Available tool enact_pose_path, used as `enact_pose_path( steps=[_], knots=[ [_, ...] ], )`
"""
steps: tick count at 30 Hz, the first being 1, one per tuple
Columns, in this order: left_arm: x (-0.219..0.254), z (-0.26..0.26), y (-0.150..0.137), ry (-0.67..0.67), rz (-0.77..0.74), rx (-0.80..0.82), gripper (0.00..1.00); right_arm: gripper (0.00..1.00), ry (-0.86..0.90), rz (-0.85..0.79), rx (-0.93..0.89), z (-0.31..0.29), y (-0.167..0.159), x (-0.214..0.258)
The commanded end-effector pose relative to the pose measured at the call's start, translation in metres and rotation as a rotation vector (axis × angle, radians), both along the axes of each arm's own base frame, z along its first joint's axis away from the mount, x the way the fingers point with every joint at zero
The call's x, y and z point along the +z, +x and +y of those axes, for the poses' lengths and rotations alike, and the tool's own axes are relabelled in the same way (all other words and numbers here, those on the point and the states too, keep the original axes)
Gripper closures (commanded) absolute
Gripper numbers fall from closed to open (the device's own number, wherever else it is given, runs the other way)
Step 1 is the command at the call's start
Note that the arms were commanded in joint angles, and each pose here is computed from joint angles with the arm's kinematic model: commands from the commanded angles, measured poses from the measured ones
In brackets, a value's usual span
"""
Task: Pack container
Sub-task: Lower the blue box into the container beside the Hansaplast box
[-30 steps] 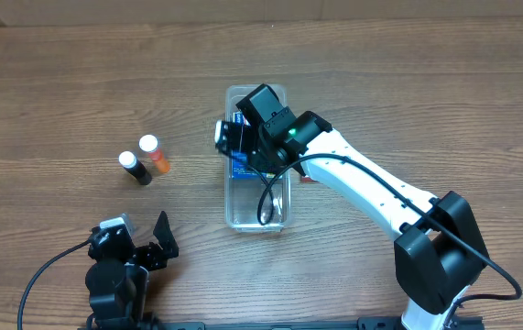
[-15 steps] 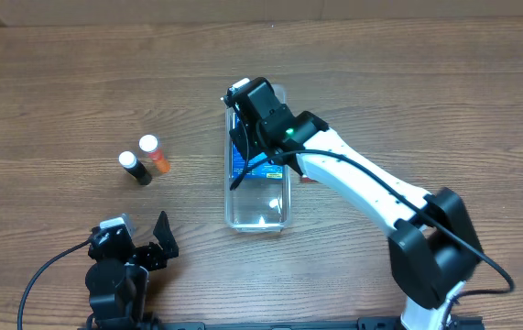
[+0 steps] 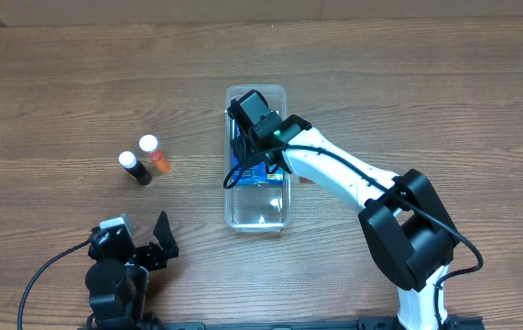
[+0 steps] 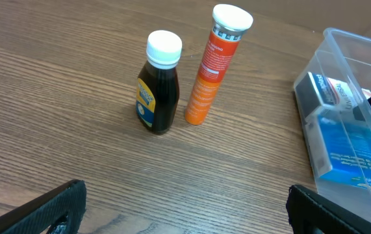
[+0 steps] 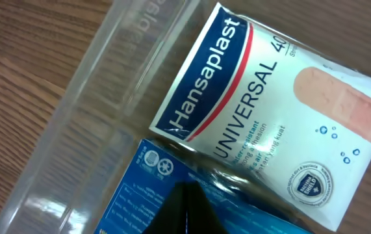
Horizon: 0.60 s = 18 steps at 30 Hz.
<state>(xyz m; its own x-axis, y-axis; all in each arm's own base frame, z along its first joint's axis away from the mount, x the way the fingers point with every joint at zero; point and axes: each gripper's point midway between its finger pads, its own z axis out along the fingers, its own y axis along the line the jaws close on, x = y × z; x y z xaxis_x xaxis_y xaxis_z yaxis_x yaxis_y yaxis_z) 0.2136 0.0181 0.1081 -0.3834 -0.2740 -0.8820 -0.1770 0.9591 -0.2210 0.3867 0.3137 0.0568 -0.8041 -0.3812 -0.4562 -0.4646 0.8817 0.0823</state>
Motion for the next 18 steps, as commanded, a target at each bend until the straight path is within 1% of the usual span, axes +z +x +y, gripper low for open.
enact_pose_path(
  steps=[1,4,7,8,9,13,15,18],
  knots=[
    [0.000,0.000,0.000,-0.012,-0.005,0.005,0.00,0.96,0.049,-0.062,-0.003,0.007,0.010,0.034],
    [0.000,0.000,0.000,-0.012,-0.005,0.005,0.00,0.96,0.054,-0.067,-0.003,0.002,0.003,0.055],
    [0.000,0.000,0.000,-0.012,-0.005,0.005,0.00,0.96,0.050,-0.010,0.002,-0.004,-0.014,0.062],
    [0.000,0.000,0.000,-0.012,-0.005,0.005,0.00,0.96,0.054,0.026,-0.003,-0.006,-0.021,0.061],
    [0.000,0.000,0.000,-0.012,-0.005,0.005,0.00,0.96,0.068,0.106,-0.020,-0.006,-0.035,0.055],
    [0.000,0.000,0.000,-0.012,-0.005,0.005,0.00,0.96,0.140,0.263,-0.003,0.004,-0.063,0.043],
    [0.000,0.000,0.000,-0.012,-0.005,0.005,0.00,0.96,0.157,0.291,0.009,0.006,-0.069,0.038],
    [0.000,0.000,0.000,-0.012,-0.005,0.005,0.00,0.96,0.171,0.307,-0.045,0.005,-0.069,0.026]
  ],
)
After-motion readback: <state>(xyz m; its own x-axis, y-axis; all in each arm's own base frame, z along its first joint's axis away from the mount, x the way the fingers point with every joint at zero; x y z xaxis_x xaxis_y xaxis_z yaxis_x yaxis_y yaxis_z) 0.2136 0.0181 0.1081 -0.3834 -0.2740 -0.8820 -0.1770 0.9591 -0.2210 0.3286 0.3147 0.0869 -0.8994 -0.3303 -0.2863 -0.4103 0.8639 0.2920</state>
